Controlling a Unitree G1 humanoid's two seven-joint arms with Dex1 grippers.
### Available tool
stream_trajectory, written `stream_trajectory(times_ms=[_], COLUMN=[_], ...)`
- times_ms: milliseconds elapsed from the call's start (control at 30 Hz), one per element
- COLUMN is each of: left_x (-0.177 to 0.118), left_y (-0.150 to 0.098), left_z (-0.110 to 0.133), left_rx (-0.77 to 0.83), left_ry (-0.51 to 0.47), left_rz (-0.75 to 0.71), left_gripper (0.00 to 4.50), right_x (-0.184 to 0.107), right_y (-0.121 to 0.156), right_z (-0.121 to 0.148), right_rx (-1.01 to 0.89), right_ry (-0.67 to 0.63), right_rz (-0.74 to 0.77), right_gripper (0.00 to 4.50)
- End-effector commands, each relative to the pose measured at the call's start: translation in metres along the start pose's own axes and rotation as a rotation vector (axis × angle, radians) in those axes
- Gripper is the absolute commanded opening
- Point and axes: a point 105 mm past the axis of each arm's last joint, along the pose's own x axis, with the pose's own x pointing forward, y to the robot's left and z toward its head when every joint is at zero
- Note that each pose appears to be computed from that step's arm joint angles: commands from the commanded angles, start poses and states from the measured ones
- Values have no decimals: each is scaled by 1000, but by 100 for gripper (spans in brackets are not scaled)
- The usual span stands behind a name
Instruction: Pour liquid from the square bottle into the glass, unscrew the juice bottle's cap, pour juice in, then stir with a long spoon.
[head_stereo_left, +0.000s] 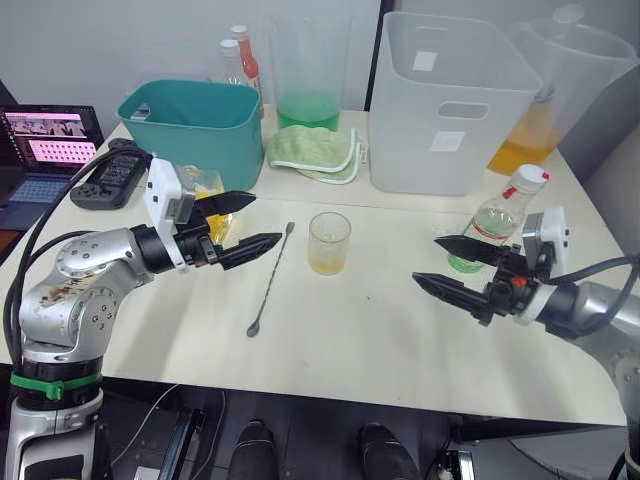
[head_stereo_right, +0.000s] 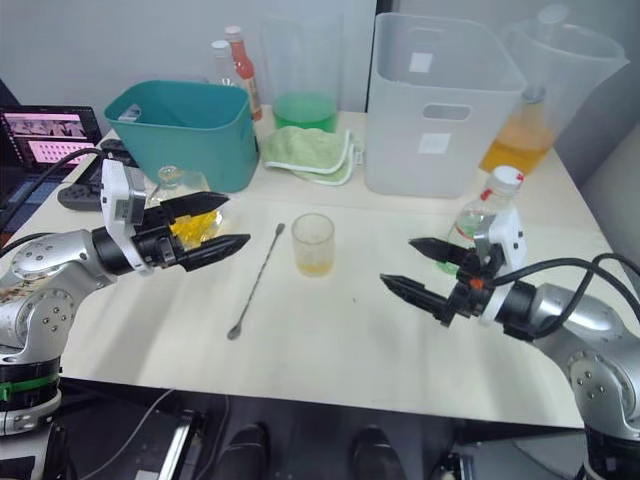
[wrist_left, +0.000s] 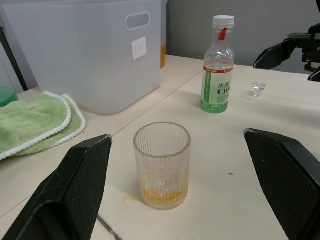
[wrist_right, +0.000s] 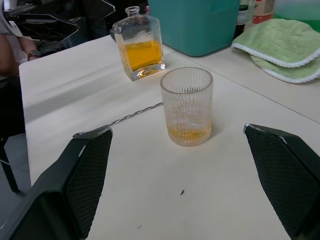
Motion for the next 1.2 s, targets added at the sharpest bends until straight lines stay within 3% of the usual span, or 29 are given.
stream_trajectory(times_ms=[33,333,600,800,967,1200], left_x=[6,23,33,26,4,-23], left_y=[-5,-11,-13,-12,-16,-17], left_z=[-8,-27,-29,-31,-33,-37], left_rx=[28,60,67,84,99,101], left_ry=[27,-9,-39,-38,-19,22], left_rz=[-81,-252,-305,-273,-188,-61], left_gripper=[448,448,448,448,448,448], right_x=[-23,-96,-131,-128,-103,-77], right_y=[-2,1,10,-4,-49,-84], right_z=[2,-23,-47,-43,-19,5], right_rx=[-57,-48,-29,-51,-95,-120], right_ry=[-64,-78,-31,-46,-108,-140], right_rz=[-163,-546,-682,-691,-674,-616], right_gripper=[450,450,450,450,450,450])
